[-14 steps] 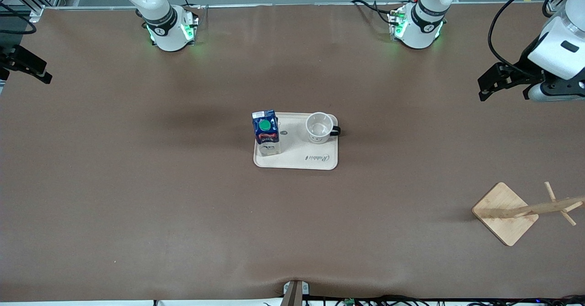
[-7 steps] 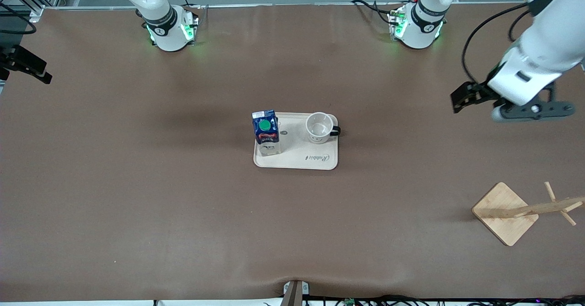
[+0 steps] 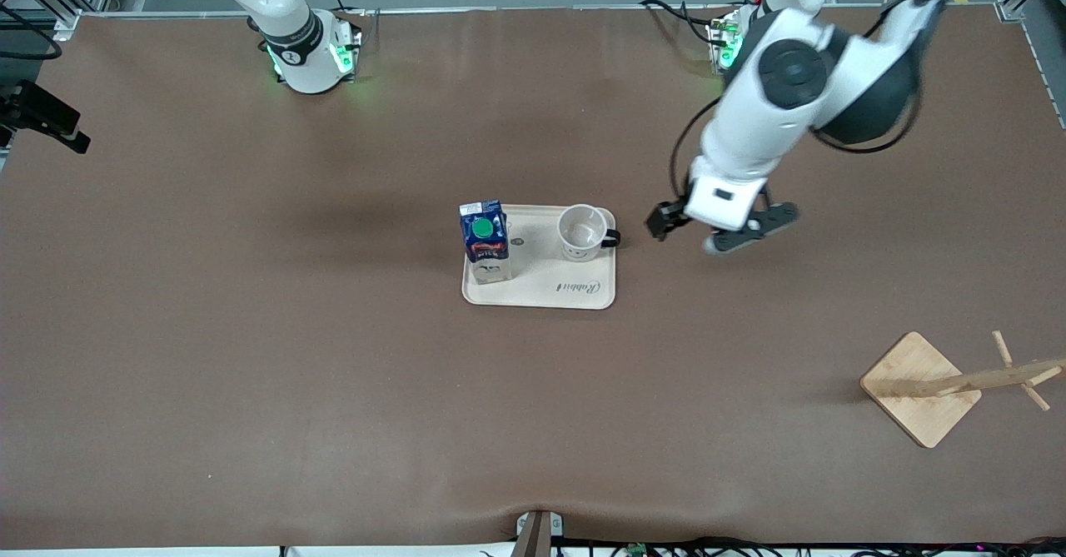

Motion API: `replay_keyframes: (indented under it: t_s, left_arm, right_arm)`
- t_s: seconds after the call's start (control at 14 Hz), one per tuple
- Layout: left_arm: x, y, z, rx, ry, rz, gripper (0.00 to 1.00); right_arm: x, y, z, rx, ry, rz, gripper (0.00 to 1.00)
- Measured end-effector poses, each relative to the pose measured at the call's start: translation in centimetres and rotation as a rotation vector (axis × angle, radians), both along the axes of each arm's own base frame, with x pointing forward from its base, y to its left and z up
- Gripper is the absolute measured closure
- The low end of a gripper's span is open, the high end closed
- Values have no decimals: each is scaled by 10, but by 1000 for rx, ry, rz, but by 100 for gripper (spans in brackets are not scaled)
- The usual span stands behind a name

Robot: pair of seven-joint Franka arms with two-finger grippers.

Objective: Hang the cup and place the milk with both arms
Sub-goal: 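Reach the left gripper down to the white mug's rim on the tray, then grasp the white mug rim with the left gripper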

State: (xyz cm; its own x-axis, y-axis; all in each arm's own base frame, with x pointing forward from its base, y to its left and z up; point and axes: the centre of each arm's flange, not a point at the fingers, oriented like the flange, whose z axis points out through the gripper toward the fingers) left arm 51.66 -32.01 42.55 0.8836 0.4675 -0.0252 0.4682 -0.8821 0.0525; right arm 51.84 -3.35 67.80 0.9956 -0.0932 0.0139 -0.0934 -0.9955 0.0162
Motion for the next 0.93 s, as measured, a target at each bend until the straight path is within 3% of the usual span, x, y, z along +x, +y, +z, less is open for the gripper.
replay_keyframes:
  t_s: [0.21, 0.36, 0.57, 0.71, 0.93]
  left_arm:
    - [-26, -55, -58, 55, 41, 122, 1]
    - [-36, -75, -91, 71, 64, 189, 11]
    - [-42, -90, -128, 60, 97, 284, 16]
    - [-48, -98, -150, 66, 126, 313, 26]
    - [-58, -105, -176, 84, 164, 340, 31]
  right_arm:
    - [0, 0, 1, 0, -2, 1, 0]
    - [0, 2, 2, 0, -3, 4, 0]
    - [4, 28, -3, -1, 8, 54, 0]
    - [10, 49, -13, -5, 29, 93, 0]
    - [23, 51, -37, -16, 78, 97, 0]
